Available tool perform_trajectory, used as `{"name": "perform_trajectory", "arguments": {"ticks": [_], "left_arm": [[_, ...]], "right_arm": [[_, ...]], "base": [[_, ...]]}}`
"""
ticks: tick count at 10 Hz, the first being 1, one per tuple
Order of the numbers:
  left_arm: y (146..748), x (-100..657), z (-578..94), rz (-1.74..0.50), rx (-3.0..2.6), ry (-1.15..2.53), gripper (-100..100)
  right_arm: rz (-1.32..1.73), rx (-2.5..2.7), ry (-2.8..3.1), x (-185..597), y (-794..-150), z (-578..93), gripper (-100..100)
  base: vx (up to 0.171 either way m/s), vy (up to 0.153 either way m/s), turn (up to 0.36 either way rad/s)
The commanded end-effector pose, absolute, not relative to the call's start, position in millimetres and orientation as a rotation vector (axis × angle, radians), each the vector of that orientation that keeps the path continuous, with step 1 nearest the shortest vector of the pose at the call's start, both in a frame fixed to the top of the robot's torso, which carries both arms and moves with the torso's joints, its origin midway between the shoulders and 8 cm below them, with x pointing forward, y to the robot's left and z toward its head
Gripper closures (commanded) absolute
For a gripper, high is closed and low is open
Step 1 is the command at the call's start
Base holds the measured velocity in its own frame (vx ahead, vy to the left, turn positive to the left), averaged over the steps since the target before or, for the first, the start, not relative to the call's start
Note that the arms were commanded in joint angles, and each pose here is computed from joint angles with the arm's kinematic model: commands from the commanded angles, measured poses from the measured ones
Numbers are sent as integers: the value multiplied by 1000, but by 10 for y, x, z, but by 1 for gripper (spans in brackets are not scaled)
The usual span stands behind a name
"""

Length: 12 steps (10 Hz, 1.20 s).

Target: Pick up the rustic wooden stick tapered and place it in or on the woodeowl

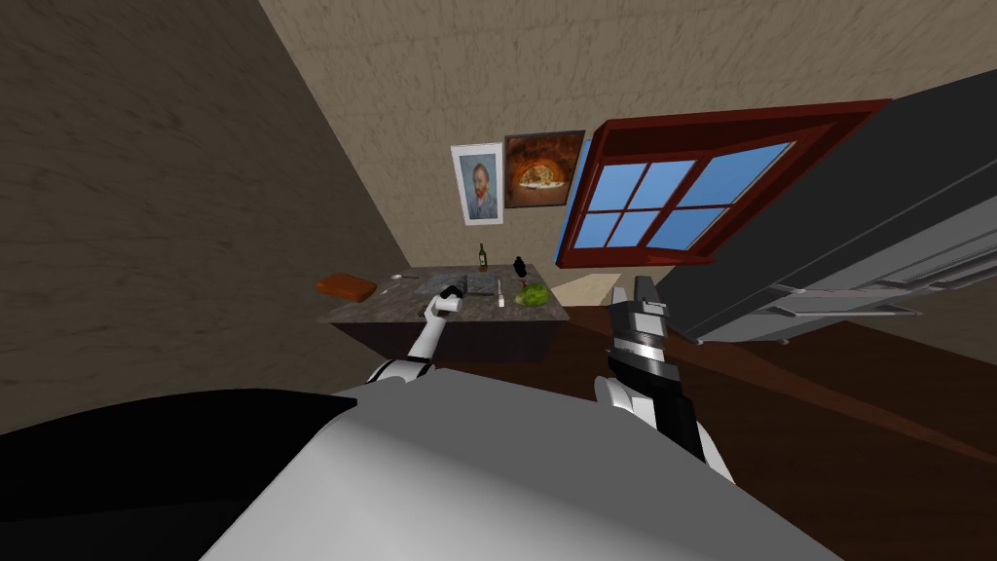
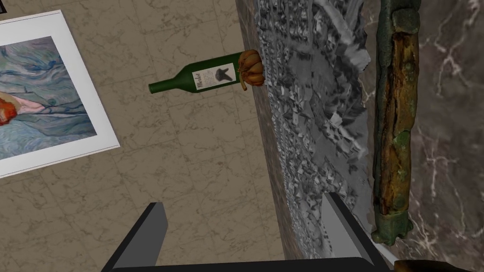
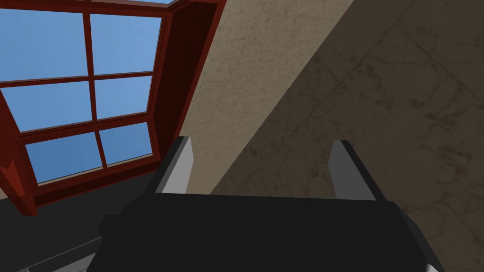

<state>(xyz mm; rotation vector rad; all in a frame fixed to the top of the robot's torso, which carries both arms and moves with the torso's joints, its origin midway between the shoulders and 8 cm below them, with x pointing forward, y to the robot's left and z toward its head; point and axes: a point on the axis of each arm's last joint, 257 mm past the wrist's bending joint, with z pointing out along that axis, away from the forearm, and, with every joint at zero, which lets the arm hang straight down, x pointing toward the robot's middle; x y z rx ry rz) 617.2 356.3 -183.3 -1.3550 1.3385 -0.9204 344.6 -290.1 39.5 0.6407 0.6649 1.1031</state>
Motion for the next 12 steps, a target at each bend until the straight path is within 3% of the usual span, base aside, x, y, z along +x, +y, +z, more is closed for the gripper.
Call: {"name": "perform_trajectory", "arguments": {"ticks": [1, 12], "left_arm": [[3589, 6174, -1905, -901, -1380, 1356, -100], [4019, 6333, -2413, -642, -1632, 1497, -100]], "right_arm": [[1103, 641, 665, 3446, -2901, 395, 0], [1103, 641, 665, 3446, -2901, 395, 0]], "base": [[0, 0, 0], [8, -10, -29]]}}
